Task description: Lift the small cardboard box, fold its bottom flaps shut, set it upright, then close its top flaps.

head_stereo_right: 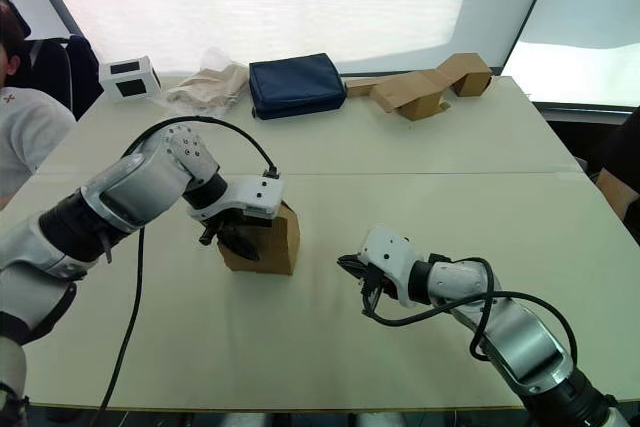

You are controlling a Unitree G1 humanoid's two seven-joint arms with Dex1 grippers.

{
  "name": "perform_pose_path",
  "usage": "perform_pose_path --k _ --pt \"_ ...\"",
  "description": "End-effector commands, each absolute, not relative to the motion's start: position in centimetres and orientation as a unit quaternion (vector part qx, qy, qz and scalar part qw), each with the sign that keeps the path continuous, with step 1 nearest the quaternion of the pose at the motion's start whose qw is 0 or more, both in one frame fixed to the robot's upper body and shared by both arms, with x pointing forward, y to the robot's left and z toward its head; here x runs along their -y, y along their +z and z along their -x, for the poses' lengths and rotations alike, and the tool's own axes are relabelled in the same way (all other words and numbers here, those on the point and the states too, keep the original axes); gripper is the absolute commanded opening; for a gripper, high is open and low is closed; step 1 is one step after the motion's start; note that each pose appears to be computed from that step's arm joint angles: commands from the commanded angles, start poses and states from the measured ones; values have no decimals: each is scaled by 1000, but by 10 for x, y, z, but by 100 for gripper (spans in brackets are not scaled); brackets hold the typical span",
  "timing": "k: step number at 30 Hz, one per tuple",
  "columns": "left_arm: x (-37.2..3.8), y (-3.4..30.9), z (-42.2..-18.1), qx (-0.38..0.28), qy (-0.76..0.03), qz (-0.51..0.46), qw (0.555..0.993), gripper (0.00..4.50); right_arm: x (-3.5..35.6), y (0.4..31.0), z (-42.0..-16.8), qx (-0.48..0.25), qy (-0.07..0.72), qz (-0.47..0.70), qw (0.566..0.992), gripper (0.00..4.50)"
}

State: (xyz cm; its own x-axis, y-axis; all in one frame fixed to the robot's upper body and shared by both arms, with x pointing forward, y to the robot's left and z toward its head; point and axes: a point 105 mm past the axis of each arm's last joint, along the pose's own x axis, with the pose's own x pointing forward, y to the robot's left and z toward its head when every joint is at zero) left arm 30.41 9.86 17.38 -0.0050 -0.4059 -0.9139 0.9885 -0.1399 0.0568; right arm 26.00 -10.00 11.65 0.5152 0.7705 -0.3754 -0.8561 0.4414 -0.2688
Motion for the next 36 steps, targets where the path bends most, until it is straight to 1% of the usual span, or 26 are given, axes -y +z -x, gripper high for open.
perform_pose_path --k 1,3,5,9,11,12,14,15,16,17,20,23,25,28,31,33,36 --pt "-96 203 -296 -311 -640 -403 576 343 99 126 -262 -82 485 216 844 0" --pt "-96 214 -294 -306 -648 -370 592 343 99 128 -261 -79 490 211 842 0" --pt "-97 226 -297 -300 -647 -334 616 343 98 132 -261 -75 494 202 842 0" --pt "-107 247 -297 -288 -642 -271 657 343 98 136 -261 -73 500 195 841 0" --pt "-125 257 -301 -270 -623 -229 698 343 96 140 -260 -70 506 183 840 0" --pt "-135 260 -307 -250 -607 -213 724 343 95 141 -261 -69 507 175 841 0" --pt "-146 263 -316 -216 -580 -193 762 343 96 142 -262 -70 507 169 843 0" --pt "-153 268 -326 -163 -553 -183 797 321 97 141 -264 -72 504 168 844 0" --pt "-158 271 -333 -126 -532 -173 819 294 98 140 -266 -73 502 167 845 0" --pt "-166 268 -337 -115 -509 -162 838 277 99 139 -267 -75 501 169 846 0" --pt "-186 246 -335 -130 -463 -143 865 143 101 135 -272 -82 497 174 846 0" --pt "-202 209 -324 -147 -425 -130 884 9 101 125 -280 -97 488 174 850 0" --pt "-204 192 -317 -153 -413 -129 888 3 100 121 -286 -98 476 179 856 0" --pt "-203 175 -315 -161 -385 -112 902 3 100 116 -296 -88 459 218 857 0" --pt "-201 164 -310 -164 -379 -117 903 3 97 115 -298 -82 465 222 853 0" --pt "-202 146 -303 -179 -374 -125 901 3 87 115 -297 -81 484 216 844 0" --pt "-194 134 -295 -184 -382 -110 899 3 79 114 -295 -83 501 208 836 0"
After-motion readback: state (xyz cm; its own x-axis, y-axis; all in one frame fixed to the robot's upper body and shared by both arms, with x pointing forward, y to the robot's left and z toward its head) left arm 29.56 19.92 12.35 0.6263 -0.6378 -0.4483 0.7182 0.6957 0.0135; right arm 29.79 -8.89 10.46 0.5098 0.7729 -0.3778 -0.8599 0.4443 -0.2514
